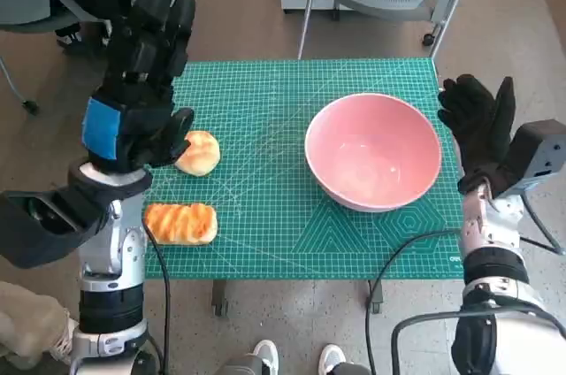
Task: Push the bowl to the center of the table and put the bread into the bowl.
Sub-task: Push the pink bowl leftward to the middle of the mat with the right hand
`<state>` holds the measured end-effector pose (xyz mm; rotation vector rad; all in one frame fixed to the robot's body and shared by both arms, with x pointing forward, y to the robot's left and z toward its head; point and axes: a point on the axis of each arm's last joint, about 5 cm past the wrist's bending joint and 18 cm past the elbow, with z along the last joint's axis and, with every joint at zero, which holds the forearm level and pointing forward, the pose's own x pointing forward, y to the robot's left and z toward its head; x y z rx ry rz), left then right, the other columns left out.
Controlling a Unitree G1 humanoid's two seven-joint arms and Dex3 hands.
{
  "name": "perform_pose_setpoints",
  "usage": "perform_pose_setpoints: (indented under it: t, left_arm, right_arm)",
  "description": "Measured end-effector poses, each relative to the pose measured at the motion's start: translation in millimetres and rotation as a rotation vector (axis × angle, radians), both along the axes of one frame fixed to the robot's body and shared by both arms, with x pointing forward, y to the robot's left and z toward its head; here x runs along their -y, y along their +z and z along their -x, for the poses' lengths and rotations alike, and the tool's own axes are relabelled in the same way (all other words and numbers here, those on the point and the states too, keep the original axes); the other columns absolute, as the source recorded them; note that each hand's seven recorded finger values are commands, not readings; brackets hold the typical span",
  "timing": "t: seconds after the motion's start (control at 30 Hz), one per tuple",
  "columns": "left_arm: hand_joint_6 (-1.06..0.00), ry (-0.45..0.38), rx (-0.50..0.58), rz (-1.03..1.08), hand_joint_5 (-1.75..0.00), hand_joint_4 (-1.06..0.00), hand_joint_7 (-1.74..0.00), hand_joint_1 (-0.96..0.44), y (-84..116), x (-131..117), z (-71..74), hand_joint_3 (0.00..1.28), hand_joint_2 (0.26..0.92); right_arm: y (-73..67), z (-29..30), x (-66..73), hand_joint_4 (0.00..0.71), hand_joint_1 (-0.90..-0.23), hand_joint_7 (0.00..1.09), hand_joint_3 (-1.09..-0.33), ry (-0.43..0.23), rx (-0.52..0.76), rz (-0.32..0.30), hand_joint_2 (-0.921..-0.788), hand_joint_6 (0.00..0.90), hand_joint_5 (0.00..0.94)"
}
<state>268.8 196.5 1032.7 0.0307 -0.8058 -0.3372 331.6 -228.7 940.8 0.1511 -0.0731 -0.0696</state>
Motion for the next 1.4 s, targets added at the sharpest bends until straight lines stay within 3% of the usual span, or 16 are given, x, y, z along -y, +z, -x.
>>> perform_pose_setpoints:
  t: [0.5, 1.4]
  left_arm:
    - [0.0, 0.014, -0.002, -0.01, 0.0, 0.0, -0.26, -0.55, -0.4, -3.0, 4.0, 0.5, 0.921]
    - [0.0, 0.04, -0.029, -0.024, 0.0, 0.0, -0.22, -0.55, -2.8, -11.4, 10.0, 0.51, 0.921]
  right_arm:
    - [-6.3, 2.4, -1.5, 0.486, -0.701, 0.15, -0.863, 0.004, -0.015, -0.021, -0.921, 0.659, 0.013]
    - [-16.4, 2.2, -23.4, 0.529, -0.652, 0.15, -0.885, 0.061, -0.042, -0.039, -0.921, 0.687, 0.016]
